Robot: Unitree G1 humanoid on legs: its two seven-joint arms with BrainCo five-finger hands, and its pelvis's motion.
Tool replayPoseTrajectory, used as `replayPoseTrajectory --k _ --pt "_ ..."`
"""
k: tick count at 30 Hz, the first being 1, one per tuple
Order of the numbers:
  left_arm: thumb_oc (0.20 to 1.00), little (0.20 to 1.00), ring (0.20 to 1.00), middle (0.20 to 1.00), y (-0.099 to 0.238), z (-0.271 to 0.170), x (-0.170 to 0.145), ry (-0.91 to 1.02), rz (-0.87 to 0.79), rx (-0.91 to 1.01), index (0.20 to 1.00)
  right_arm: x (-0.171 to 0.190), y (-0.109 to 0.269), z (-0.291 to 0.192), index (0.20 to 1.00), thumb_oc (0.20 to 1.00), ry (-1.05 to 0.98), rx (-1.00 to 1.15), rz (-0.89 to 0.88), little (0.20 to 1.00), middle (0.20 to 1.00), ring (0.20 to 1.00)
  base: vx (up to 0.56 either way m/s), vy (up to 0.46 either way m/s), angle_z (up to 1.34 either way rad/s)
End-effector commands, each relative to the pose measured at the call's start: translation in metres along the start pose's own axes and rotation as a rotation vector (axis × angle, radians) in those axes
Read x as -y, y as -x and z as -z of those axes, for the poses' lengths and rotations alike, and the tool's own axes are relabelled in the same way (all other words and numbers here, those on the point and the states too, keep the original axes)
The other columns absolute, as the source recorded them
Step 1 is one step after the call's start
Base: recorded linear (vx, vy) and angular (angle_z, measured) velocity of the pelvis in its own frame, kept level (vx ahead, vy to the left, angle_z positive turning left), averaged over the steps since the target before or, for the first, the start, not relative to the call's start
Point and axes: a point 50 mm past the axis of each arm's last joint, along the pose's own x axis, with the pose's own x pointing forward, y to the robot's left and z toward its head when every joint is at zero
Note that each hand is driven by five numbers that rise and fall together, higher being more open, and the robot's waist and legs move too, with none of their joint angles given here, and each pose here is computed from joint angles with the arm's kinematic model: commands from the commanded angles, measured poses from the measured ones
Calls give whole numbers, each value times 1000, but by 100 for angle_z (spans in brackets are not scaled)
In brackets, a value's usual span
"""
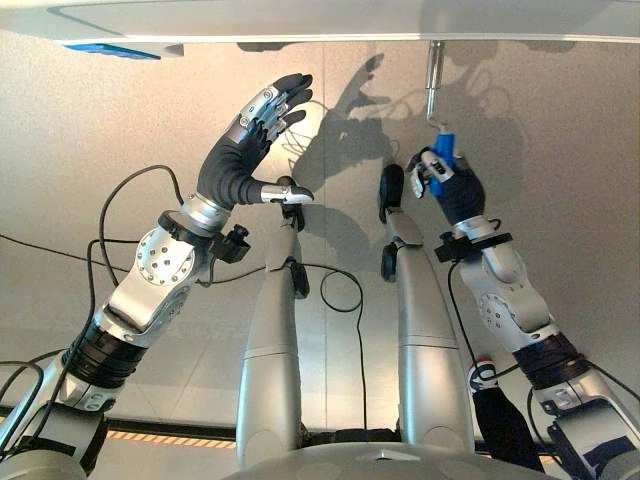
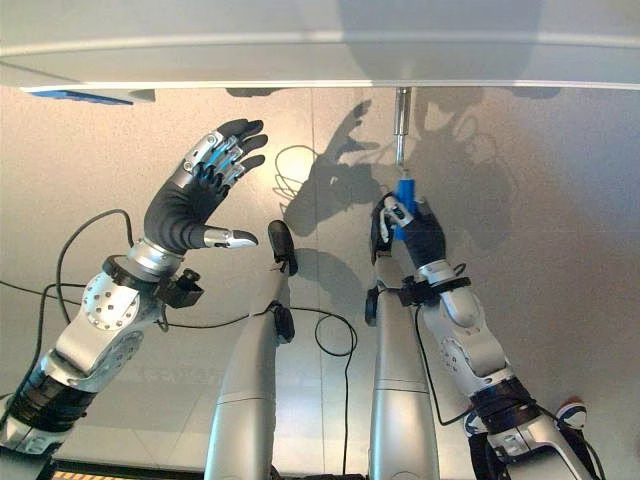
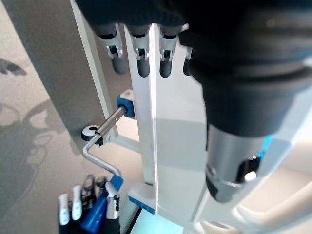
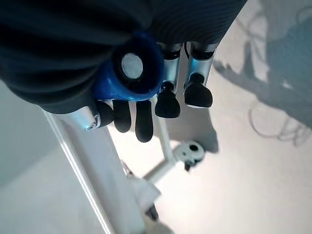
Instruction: Raise the hospital bed
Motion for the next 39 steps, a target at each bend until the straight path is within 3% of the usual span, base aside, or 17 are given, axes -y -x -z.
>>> replayPoseTrajectory --k 1,7,11,14,21,34,37,39 --pt "1000 1000 1000 1000 2 -28 11 40 39 158 1000 23 -20 -82 200 200 -39 475 179 200 200 200 0 0 0" --pt "1000 1000 1000 1000 3 -28 11 41 27 159 1000 48 -17 -68 200 200 56 402 348 200 200 200 0 0 0" --pt "1000 1000 1000 1000 2 -29 11 26 33 159 1000 77 -13 -47 200 200 282 230 471 200 200 200 0 0 0" --pt "1000 1000 1000 1000 2 -29 13 28 40 153 1000 91 -13 -37 200 200 343 146 515 200 200 200 0 0 0" --pt "1000 1000 1000 1000 -9 -30 29 78 157 154 1000 146 -32 7 200 200 658 -359 557 200 200 200 0 0 0" --pt "1000 1000 1000 1000 -29 -31 45 168 239 199 1000 134 -53 34 200 200 901 -721 367 200 200 200 0 1 1" --pt "1000 1000 1000 1000 -32 -32 46 210 226 218 1000 122 -57 42 200 200 947 -784 265 200 200 200 0 0 0" --pt "1000 1000 1000 1000 -33 -29 47 227 195 223 1000 94 -74 51 200 200 976 -768 150 200 200 200 0 0 0"
